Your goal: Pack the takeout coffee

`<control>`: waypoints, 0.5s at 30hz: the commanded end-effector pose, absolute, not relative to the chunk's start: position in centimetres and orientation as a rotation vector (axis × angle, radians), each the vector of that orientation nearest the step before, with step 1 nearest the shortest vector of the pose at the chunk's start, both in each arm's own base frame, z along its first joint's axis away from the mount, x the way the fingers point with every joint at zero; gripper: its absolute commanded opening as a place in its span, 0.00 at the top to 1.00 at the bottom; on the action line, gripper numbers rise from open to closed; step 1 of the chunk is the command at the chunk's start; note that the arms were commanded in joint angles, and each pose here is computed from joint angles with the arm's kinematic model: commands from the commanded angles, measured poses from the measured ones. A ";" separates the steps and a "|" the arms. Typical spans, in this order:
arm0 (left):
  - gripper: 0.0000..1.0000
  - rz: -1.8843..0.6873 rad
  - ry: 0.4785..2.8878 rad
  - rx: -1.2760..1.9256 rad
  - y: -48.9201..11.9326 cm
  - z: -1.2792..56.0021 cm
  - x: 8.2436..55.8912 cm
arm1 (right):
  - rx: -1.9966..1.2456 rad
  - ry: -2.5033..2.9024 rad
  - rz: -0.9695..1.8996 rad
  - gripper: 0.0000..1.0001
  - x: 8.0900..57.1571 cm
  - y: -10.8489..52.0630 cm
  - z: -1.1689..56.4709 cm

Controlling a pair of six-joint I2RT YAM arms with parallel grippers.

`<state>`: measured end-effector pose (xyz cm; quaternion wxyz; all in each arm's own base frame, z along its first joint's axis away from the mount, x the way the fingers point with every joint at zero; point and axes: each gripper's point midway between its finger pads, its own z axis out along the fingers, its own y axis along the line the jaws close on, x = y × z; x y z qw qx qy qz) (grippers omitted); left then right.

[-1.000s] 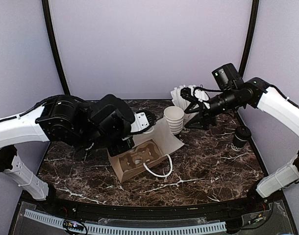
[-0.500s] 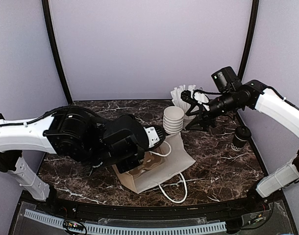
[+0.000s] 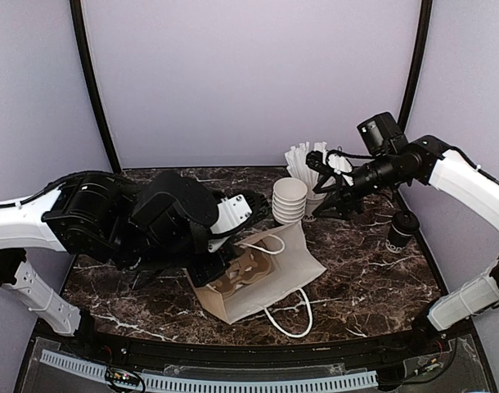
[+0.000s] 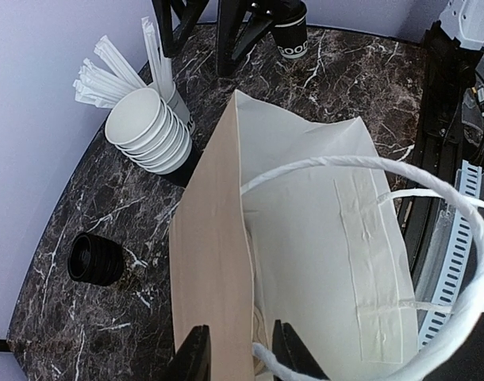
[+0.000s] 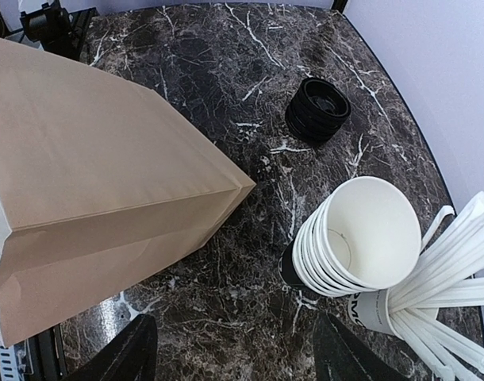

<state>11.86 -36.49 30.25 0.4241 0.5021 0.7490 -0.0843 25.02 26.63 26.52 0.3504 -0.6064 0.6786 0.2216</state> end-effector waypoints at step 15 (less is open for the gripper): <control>0.56 -0.170 1.889 0.954 -29.7 32.9 20.1 | -1.178 1.925 0.470 0.32 30.6 19.3 30.1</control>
